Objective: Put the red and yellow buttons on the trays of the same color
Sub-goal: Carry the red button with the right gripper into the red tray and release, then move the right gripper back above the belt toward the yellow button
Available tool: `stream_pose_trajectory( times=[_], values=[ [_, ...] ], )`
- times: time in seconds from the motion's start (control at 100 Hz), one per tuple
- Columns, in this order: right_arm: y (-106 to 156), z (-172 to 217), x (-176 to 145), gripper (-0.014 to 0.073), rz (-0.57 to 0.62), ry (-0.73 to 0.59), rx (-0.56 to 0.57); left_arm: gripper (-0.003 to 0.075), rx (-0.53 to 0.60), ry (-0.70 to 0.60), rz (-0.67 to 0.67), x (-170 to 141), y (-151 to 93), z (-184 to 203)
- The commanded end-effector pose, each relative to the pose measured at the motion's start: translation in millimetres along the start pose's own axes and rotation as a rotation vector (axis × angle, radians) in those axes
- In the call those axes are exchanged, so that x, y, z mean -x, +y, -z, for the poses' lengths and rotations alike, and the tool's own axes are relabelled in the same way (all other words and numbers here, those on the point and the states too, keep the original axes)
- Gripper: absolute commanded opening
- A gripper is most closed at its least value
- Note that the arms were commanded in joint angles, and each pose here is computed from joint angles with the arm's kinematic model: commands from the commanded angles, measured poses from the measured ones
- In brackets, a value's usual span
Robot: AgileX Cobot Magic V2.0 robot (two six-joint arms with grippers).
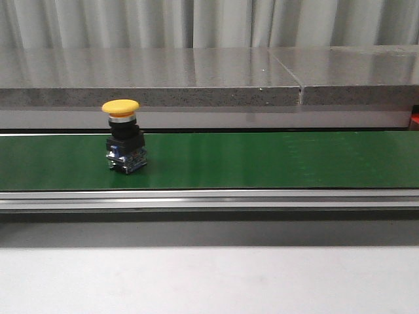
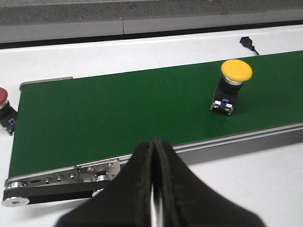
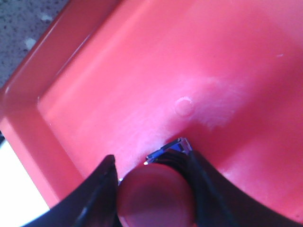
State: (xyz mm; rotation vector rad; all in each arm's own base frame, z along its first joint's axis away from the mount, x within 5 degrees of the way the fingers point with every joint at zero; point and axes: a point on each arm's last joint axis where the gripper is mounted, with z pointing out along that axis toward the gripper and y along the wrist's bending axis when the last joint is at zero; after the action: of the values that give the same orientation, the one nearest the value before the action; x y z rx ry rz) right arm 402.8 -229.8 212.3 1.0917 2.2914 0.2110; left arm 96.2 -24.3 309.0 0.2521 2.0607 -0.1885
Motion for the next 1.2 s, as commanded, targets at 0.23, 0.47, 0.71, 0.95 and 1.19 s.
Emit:
stream_pose_trajectory(
  times=[0.23, 0.47, 0.71, 0.95, 1.19],
  values=[
    [14, 35, 17, 0.0595, -0.018, -0.111, 0.065, -0.0021, -0.006, -0.093, 0.020, 14, -1, 5],
    [19, 78, 18, 0.0595, 0.098, -0.185, 0.019, -0.0021, -0.006, -0.093, 0.020, 14, -1, 5],
    [25, 150, -3, 0.0595, 0.154, -0.360, 0.041, -0.0021, -0.006, -0.093, 0.020, 14, -1, 5],
    [40, 205, -45, 0.0595, 0.225, -0.436, 0.099, -0.0021, -0.006, -0.093, 0.020, 14, -1, 5],
    [65, 246, -98, 0.0595, 0.412, -0.426, 0.190, -0.0021, -0.006, -0.093, 0.020, 14, -1, 5]
  ],
)
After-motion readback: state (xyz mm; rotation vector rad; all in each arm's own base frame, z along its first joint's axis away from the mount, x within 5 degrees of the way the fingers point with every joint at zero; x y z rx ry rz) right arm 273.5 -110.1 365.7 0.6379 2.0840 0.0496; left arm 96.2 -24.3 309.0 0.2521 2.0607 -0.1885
